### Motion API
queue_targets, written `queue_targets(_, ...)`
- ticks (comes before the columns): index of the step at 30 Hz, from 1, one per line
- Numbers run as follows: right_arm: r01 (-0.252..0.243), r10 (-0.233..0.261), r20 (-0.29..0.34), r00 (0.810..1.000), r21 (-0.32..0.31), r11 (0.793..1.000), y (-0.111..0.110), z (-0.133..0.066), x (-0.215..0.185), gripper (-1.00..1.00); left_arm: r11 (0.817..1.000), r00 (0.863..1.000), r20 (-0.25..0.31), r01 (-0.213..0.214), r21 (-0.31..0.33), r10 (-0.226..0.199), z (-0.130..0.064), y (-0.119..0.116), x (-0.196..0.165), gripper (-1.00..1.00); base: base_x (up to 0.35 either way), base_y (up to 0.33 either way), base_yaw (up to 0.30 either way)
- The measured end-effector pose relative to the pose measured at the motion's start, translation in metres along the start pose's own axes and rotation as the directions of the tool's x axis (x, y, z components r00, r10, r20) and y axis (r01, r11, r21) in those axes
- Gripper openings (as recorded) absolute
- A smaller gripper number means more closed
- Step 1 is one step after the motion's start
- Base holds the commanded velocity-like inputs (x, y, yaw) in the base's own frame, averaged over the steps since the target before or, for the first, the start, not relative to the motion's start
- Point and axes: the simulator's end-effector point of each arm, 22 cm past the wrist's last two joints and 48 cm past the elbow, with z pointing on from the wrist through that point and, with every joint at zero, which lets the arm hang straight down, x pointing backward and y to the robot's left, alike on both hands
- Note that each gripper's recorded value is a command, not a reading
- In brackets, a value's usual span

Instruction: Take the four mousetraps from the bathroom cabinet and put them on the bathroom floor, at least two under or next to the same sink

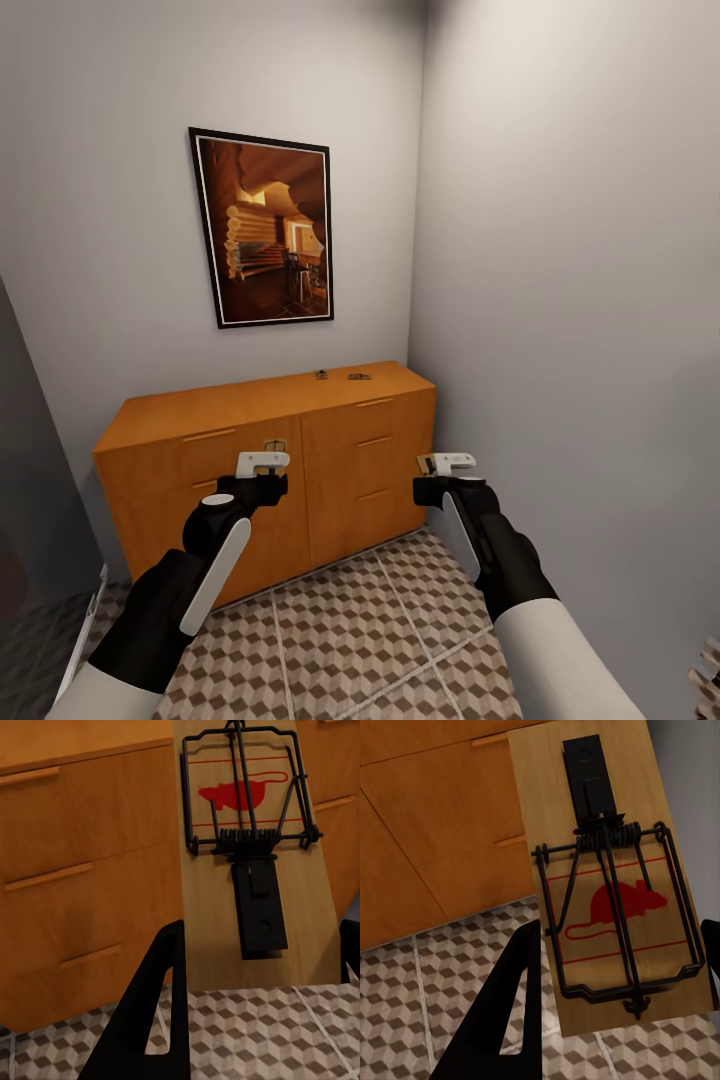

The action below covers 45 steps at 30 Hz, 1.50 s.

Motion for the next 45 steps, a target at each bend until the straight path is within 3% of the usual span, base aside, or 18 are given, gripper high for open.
queue_targets(16,0.000,0.000,-0.003,1.000,0.001,1.000,-0.001,0.000,0.001,-1.00,1.000,1.000,-0.002,0.002,0.002,-0.002,0.000,-0.002,0.001,-1.00,-0.017,0.000,0.000)
queue_targets(24,0.000,0.000,-0.005,1.000,0.000,1.000,-0.001,0.001,0.001,-1.00,0.999,1.000,-0.014,0.027,0.029,-0.026,0.000,-0.009,0.003,-1.00,-0.308,0.000,0.000)
queue_targets(45,-0.001,0.001,-0.003,1.000,0.003,1.000,-0.002,0.001,0.001,-1.00,0.999,0.999,-0.016,0.032,0.034,-0.031,0.000,-0.010,0.003,-1.00,-0.289,0.000,0.000)
